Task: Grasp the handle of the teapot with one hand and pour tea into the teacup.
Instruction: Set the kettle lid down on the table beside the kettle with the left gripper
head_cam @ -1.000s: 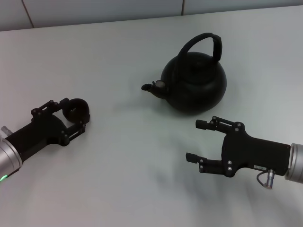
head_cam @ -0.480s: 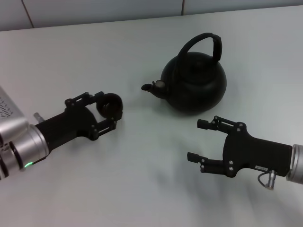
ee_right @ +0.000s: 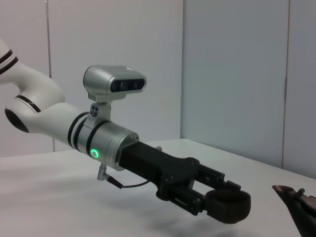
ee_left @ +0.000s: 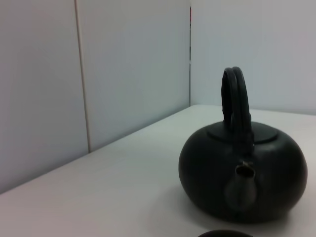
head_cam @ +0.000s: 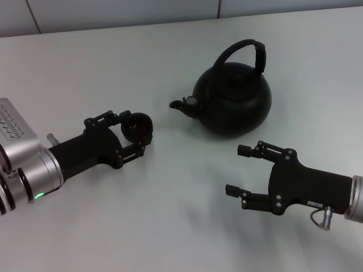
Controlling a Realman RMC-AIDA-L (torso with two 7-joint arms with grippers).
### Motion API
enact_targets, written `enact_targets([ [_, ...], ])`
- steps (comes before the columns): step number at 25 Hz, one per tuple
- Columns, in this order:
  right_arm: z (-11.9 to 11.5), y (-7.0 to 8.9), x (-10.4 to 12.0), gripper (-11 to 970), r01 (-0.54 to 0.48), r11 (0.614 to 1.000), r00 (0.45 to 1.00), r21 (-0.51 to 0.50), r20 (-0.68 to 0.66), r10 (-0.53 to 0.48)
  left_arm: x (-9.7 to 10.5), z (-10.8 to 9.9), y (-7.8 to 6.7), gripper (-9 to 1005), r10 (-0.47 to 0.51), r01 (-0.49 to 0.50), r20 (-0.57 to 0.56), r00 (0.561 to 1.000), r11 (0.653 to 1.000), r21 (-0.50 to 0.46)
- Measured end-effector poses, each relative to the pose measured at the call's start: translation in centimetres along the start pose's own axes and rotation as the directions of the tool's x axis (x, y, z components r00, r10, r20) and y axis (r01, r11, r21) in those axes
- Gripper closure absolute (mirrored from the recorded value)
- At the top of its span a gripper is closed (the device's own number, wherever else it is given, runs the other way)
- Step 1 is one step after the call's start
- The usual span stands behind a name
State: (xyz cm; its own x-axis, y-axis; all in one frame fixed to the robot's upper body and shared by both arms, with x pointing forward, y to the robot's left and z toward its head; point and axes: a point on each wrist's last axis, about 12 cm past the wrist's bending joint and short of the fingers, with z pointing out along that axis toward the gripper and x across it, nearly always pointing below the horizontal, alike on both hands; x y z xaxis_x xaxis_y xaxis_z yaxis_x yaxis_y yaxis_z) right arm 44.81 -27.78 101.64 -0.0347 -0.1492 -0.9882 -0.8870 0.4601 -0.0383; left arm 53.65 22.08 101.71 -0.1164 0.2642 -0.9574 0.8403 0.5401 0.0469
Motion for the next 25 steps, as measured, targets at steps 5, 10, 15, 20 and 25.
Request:
enact_targets([
  [5,-0.01,0.01,0.01,153,0.000,1.000,1.000,0.000,0.000,0.000,0.57,0.09,-0.15,317,0.020,-0.019,-0.052,0.998,1.000,0.012],
  [10,-0.01,0.01,0.01,158,0.000,1.000,1.000,0.000,0.000,0.000,0.73,0.10,-0.15,317,0.025,-0.024,-0.066,0.997,1.000,0.012],
  [15,0.00,0.01,0.01,163,-0.001,1.000,1.000,0.000,0.000,0.001,0.78,0.12,-0.16,316,0.035,-0.034,-0.072,0.997,0.999,0.014],
  [20,0.09,0.07,0.03,168,-0.005,1.000,1.000,-0.002,0.002,0.005,0.87,0.19,-0.11,277,0.033,-0.032,-0.081,0.996,0.999,0.007],
  [25,0.10,0.07,0.04,173,-0.006,1.000,1.000,-0.002,0.002,0.006,0.85,0.29,-0.08,228,0.033,-0.032,-0.084,0.996,0.999,0.006],
])
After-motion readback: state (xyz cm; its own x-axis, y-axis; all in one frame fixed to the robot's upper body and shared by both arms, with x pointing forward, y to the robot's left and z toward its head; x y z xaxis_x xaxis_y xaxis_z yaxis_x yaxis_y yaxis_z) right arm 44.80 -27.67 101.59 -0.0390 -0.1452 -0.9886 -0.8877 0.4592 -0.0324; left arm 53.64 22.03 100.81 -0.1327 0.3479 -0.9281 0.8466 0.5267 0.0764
